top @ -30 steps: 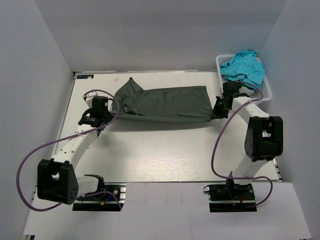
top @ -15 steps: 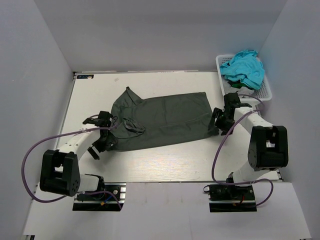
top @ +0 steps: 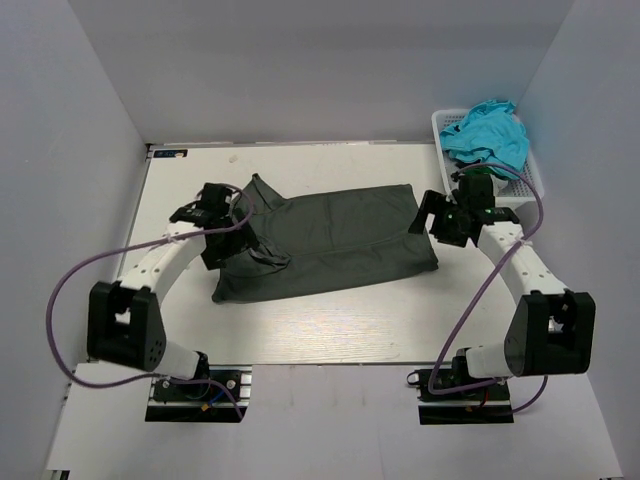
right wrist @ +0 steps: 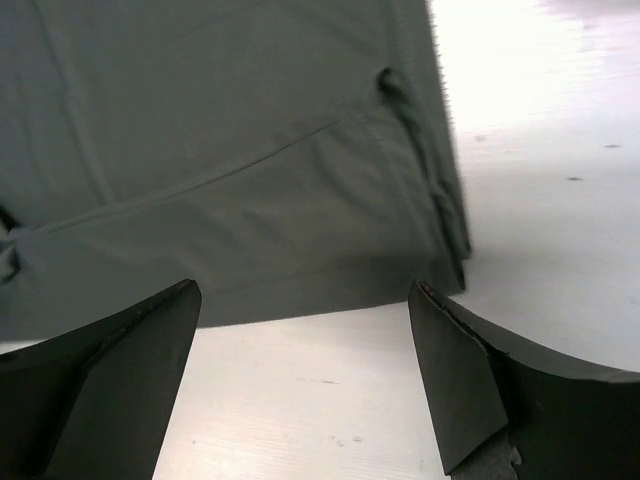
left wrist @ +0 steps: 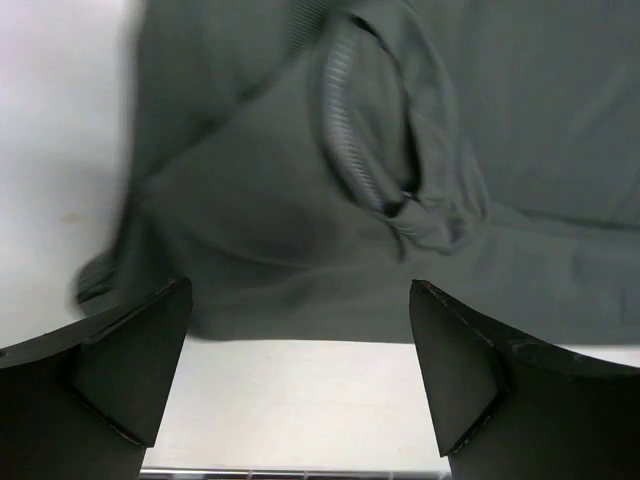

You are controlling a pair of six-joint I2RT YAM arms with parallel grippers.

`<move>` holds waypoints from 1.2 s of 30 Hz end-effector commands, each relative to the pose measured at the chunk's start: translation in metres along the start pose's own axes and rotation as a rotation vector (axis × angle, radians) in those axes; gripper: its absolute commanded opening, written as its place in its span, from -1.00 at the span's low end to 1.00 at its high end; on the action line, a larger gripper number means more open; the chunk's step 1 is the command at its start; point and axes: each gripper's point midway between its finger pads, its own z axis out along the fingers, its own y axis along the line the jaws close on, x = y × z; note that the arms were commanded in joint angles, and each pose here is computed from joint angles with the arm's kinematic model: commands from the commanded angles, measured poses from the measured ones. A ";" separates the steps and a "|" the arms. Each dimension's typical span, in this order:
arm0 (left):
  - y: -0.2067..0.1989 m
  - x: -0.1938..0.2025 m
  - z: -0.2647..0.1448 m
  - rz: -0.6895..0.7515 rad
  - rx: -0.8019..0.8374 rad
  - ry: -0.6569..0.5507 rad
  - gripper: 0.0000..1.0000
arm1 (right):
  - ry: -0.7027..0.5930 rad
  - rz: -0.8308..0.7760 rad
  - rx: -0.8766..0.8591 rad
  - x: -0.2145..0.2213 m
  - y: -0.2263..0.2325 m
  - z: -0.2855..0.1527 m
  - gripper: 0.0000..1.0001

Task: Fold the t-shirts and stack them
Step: Fold the flattened tshirt in 1/3 of the way

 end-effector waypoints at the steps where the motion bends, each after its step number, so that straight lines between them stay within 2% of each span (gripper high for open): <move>1: -0.050 0.002 0.007 0.117 0.197 0.043 1.00 | 0.032 -0.031 -0.148 0.009 0.026 0.014 0.81; 8: -0.079 0.011 0.028 0.174 0.216 0.095 1.00 | 0.101 -0.005 -0.174 0.018 0.026 0.046 0.81; 13: -0.072 0.018 0.043 0.182 0.126 0.122 0.68 | 0.114 0.008 -0.173 0.016 0.024 0.052 0.81; 18: -0.071 0.025 0.052 0.192 0.096 0.136 0.56 | 0.132 0.011 -0.154 0.020 0.020 0.058 0.81; 21: -0.071 0.021 0.057 0.193 0.077 0.128 0.22 | 0.143 0.016 -0.150 0.021 0.018 0.061 0.81; 22: -0.072 0.025 0.060 0.202 0.072 0.139 0.00 | 0.144 0.013 -0.155 0.021 0.020 0.061 0.81; 25: -0.081 0.015 0.061 0.200 0.090 0.104 -0.30 | 0.151 0.018 -0.151 0.022 0.019 0.063 0.81; 27: -0.089 0.004 0.058 0.198 0.106 0.072 -0.43 | 0.151 0.018 -0.148 0.021 0.019 0.063 0.81; 28: -0.089 0.004 0.058 0.209 0.107 0.071 -0.67 | 0.154 0.020 -0.149 0.021 0.019 0.064 0.81; 30: -0.096 -0.003 0.056 0.218 0.120 0.055 -0.99 | 0.160 0.015 -0.146 0.022 0.018 0.064 0.81; 36: -0.113 0.002 0.071 0.345 0.139 0.087 -1.00 | 0.178 0.019 -0.136 0.026 0.015 0.066 0.81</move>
